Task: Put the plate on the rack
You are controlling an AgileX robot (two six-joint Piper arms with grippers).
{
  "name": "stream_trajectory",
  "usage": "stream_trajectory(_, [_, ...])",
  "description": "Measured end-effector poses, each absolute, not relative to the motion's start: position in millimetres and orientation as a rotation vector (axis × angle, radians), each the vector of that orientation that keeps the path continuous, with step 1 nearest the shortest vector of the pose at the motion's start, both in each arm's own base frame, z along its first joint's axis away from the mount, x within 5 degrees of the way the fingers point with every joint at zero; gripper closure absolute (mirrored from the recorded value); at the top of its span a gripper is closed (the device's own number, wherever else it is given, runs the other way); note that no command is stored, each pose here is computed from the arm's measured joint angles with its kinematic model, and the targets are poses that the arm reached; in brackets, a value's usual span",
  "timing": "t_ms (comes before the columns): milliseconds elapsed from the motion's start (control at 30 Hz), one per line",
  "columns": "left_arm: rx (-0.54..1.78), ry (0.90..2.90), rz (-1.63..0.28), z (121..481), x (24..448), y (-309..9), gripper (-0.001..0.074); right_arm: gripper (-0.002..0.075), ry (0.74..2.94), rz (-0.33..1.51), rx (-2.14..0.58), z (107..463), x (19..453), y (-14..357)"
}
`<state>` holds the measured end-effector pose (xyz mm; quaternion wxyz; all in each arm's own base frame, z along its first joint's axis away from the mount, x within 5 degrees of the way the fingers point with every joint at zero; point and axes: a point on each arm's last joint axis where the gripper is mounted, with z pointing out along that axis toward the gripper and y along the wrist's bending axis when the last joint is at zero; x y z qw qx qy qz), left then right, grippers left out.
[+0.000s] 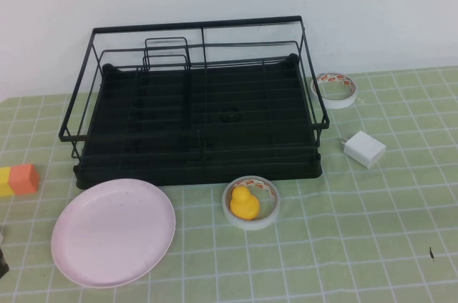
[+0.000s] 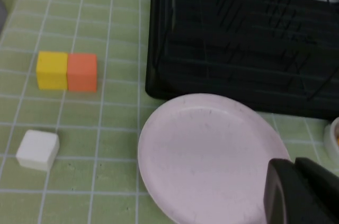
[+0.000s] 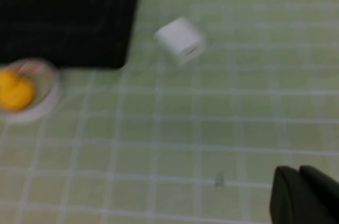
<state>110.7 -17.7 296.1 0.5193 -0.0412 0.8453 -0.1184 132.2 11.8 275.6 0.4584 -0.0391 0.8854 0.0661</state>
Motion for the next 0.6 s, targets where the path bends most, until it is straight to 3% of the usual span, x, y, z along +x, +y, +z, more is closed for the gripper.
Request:
stream_trajectory(133, [-0.099, 2.059, -0.282, 293.8, 111.9, -18.0, 0.0736, 0.0728, 2.31, 0.391, -0.25, 263.7, 170.0, 28.3])
stream_trajectory(300, [-0.086, 2.066, -0.26, 293.8, 112.4, -17.2, 0.0736, 0.0727, 2.322, 0.68, -0.383, 247.4, 215.7, 55.6])
stream_trajectory(600, [-0.073, 2.11, -0.235, 290.2, 110.5, -16.3, 0.0737, 0.0727, 2.359, 0.909, -0.621, 219.8, 268.2, 155.6])
